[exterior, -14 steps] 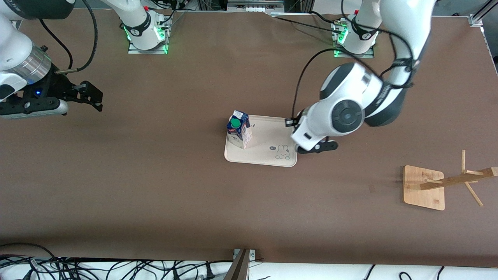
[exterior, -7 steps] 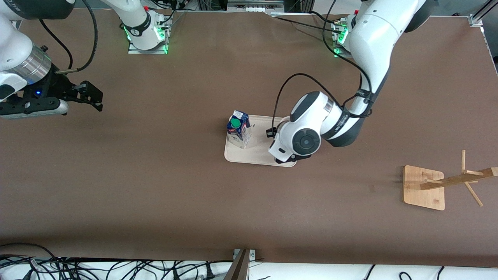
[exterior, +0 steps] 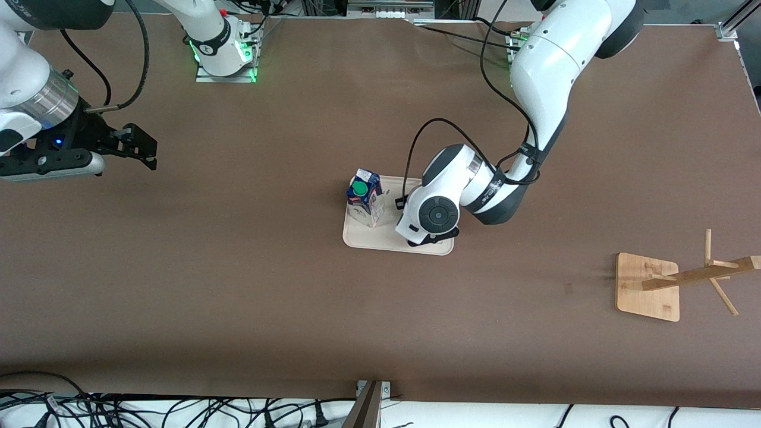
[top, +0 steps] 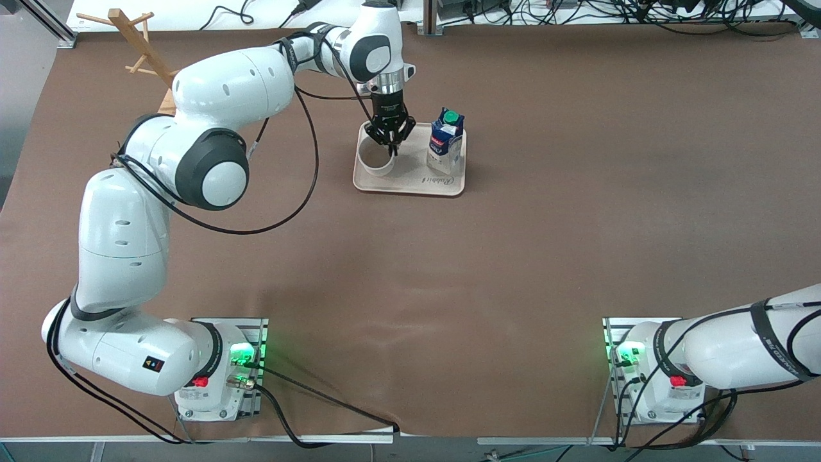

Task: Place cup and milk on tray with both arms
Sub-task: 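Carry the mug with the left gripper and lower it onto the tray, then open the left gripper to release the mug on the tray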

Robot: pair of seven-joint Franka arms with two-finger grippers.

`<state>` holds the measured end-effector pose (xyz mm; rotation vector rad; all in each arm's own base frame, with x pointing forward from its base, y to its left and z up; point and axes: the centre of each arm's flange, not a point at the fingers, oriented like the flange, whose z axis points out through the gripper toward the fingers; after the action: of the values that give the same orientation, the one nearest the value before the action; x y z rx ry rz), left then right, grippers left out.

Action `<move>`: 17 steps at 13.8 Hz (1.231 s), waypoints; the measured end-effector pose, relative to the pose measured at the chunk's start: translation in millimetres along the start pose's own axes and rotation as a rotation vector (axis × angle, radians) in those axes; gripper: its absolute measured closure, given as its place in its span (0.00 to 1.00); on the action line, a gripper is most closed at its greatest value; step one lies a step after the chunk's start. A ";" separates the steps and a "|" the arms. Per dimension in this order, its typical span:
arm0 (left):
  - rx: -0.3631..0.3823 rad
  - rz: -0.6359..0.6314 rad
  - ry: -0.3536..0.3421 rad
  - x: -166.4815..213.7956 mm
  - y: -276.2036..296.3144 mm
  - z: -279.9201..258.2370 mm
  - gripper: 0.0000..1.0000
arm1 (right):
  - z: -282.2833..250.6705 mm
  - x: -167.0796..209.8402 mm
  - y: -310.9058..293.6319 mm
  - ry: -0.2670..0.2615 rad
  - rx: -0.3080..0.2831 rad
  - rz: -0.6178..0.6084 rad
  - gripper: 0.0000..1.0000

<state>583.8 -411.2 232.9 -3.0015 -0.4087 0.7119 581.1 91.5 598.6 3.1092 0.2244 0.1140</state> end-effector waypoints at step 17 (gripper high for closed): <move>0.062 0.072 0.094 -10.9 -70.2 -132.1 0.00 | 0.2 -0.1 -0.1 -0.001 0.000 0.000 0.00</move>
<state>615.9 -342.2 362.1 -2.9898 -0.2716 0.5737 581.0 91.6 598.4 3.1092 0.2248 0.1123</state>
